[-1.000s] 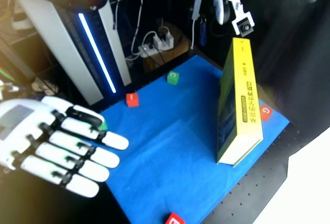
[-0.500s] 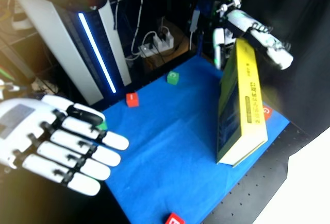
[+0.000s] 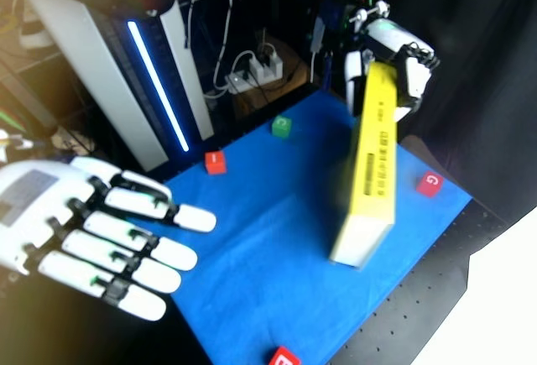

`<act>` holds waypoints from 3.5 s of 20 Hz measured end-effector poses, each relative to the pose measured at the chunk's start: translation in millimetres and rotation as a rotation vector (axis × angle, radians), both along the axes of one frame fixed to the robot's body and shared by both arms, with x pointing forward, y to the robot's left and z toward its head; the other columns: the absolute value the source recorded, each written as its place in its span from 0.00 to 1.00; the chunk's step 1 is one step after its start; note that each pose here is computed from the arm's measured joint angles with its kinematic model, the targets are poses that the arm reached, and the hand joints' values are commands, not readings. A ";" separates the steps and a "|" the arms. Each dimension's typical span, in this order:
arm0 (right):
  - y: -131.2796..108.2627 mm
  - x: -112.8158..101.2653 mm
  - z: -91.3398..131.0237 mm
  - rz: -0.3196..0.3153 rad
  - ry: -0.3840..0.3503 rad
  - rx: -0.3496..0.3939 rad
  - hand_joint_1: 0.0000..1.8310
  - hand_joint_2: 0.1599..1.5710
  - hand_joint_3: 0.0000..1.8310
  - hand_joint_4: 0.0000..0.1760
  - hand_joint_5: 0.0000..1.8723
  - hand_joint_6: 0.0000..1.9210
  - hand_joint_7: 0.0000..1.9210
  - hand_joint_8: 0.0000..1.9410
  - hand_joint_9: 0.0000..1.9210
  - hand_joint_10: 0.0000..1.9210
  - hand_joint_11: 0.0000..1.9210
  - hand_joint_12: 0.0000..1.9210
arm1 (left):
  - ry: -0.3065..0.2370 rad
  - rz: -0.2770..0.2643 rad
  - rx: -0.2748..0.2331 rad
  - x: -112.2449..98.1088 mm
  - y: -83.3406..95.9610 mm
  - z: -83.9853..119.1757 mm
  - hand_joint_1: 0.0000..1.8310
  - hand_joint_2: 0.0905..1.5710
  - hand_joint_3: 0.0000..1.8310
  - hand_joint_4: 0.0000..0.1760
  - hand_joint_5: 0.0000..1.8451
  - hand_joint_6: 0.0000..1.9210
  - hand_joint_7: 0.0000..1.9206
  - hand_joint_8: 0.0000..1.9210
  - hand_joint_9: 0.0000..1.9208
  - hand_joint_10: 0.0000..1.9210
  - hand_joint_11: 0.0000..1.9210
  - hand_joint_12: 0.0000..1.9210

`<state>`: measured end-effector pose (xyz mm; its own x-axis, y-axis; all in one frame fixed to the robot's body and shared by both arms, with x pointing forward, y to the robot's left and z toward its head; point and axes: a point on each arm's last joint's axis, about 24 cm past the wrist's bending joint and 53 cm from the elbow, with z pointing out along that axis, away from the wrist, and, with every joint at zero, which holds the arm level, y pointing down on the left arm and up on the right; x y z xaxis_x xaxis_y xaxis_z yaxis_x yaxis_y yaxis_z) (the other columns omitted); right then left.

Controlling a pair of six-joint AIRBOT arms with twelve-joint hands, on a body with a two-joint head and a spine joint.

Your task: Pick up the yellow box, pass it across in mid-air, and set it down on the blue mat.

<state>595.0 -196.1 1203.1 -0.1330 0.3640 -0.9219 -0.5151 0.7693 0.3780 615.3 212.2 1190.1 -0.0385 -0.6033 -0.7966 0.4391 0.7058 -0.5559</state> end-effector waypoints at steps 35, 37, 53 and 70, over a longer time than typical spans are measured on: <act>72.6 46.5 35.3 0.128 -0.057 -0.016 0.77 0.70 0.02 0.00 0.64 1.00 0.75 1.00 0.84 1.00 0.88 1.00 | -0.221 -0.220 -0.017 -20.8 -66.0 62.6 0.35 0.75 0.00 0.03 0.16 0.05 0.14 0.03 0.08 0.19 0.00 0.66; 55.2 46.4 51.4 0.088 -0.091 0.009 0.85 0.70 0.01 0.00 0.59 1.00 0.70 1.00 0.80 1.00 0.84 1.00 | -0.199 -0.143 -0.034 -11.8 -43.9 60.1 0.34 0.75 0.00 0.23 0.11 0.00 0.07 0.00 0.03 0.06 0.00 0.36; -8.5 -3.7 -6.8 -0.038 0.096 -0.047 0.89 0.70 0.01 0.00 0.59 1.00 0.71 1.00 0.77 1.00 0.82 1.00 | -0.128 0.104 -0.034 -11.7 36.3 42.0 0.26 0.79 0.00 0.59 0.01 0.00 0.00 0.00 0.00 0.00 0.00 0.00; -37.0 31.6 -37.0 -0.122 0.208 0.037 0.23 0.76 0.00 0.37 0.00 0.00 0.00 0.00 0.03 0.05 0.00 0.47 | -0.152 0.116 -0.045 -13.0 40.4 48.3 0.22 0.78 0.00 0.71 0.01 0.00 0.00 0.00 0.00 0.00 0.00 0.00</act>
<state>626.6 -233.1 1166.2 -0.2720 0.4223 -0.8647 -0.3273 0.8044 0.4958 602.3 252.6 1238.4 0.1519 -0.6318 -0.7601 0.4372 0.7326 -0.5217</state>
